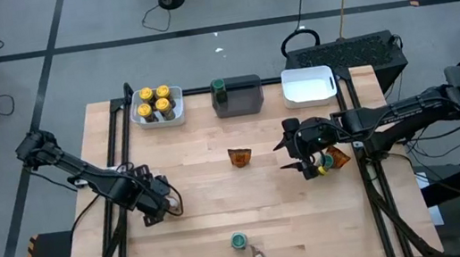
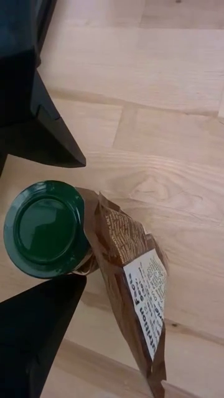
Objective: Sort spices by type
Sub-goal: Put the top left green seasoning bottle into the black bin
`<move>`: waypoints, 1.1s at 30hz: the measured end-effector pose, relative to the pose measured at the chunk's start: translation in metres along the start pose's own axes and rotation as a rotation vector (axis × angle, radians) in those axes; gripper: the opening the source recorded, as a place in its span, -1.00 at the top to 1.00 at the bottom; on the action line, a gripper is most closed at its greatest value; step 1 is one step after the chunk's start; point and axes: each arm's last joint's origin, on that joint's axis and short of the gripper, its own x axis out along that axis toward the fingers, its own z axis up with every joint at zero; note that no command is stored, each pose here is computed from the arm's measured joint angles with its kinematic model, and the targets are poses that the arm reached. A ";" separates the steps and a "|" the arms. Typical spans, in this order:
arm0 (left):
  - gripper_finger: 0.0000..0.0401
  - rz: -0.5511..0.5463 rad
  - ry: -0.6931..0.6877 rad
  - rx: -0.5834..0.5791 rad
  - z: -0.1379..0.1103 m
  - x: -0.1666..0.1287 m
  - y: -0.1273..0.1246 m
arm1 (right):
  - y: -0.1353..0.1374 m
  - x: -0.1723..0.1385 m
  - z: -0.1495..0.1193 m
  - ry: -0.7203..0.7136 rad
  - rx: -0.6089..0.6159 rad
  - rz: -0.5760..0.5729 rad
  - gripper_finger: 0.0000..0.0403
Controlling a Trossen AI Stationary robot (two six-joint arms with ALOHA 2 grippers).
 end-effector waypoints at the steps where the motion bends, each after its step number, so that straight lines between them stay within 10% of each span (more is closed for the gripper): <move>1: -0.45 0.000 0.000 0.000 0.000 0.000 0.000 | 0.000 0.000 0.000 0.000 0.000 0.000 -0.30; 10: -0.05 -0.008 0.002 0.000 0.000 -0.001 0.000 | 0.000 0.000 0.000 0.000 0.000 0.000 -0.30; 33: -0.05 0.100 -0.068 -0.035 -0.006 -0.051 0.023 | 0.000 0.000 0.000 0.000 -0.003 0.000 -0.30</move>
